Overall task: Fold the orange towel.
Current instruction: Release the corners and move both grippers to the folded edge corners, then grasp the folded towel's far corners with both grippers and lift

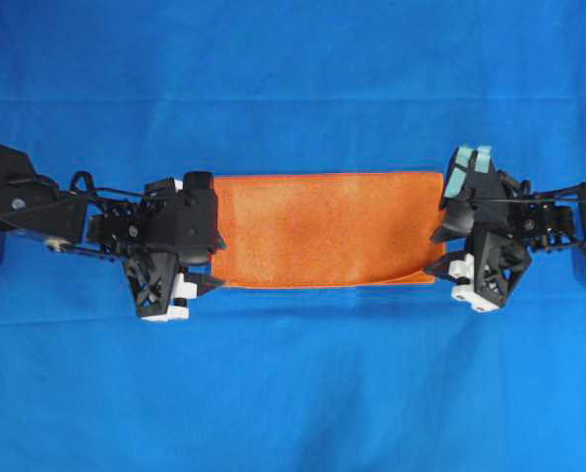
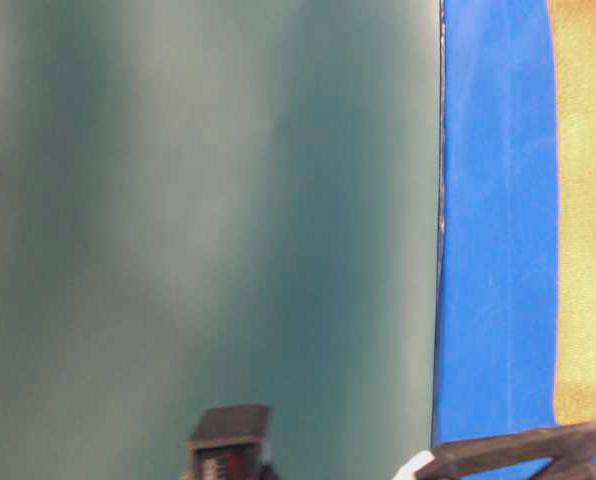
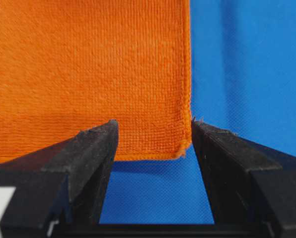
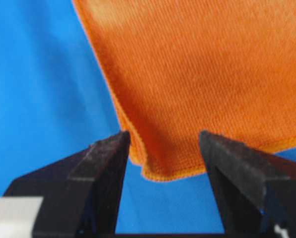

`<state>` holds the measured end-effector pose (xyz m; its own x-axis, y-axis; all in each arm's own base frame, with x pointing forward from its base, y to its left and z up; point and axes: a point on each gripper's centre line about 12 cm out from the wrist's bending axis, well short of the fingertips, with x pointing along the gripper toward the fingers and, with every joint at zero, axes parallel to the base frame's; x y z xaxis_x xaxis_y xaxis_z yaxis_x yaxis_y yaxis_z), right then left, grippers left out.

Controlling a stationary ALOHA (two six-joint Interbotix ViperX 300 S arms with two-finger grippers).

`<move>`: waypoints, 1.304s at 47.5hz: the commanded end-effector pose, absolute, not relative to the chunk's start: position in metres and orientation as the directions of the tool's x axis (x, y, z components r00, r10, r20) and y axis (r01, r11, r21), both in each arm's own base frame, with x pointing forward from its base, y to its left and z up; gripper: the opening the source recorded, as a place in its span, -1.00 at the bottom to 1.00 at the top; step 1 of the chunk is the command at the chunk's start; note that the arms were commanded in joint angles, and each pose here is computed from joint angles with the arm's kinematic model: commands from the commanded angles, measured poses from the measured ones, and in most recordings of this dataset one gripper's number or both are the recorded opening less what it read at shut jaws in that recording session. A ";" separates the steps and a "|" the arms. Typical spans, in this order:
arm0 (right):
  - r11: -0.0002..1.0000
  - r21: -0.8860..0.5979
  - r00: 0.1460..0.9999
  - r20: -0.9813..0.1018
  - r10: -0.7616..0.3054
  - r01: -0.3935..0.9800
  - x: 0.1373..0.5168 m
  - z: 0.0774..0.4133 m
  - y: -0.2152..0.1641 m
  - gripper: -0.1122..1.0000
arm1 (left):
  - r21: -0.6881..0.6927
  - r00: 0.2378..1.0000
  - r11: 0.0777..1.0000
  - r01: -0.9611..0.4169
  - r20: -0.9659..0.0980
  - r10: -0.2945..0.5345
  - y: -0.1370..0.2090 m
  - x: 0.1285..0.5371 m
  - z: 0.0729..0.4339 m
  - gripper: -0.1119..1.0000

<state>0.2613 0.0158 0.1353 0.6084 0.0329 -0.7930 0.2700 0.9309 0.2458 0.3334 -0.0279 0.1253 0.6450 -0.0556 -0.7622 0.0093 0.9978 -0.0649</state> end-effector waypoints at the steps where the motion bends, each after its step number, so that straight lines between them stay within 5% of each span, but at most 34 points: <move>1: 0.941 0.240 0.661 -0.750 0.025 0.237 0.266 0.157 0.014 0.31 | -0.060 0.685 0.998 -0.006 -0.727 -0.040 -0.019 0.335 0.145 0.16; 27: 0.889 0.097 0.590 -0.779 -0.212 0.447 0.255 0.145 -0.076 0.30 | -0.017 0.702 0.984 -0.179 -0.703 0.116 0.056 0.337 0.140 0.16; 62: 0.887 0.087 0.506 -0.844 -0.177 0.454 0.261 0.097 -0.080 0.29 | -0.015 0.622 0.973 -0.229 -0.771 0.134 0.072 0.335 0.096 0.16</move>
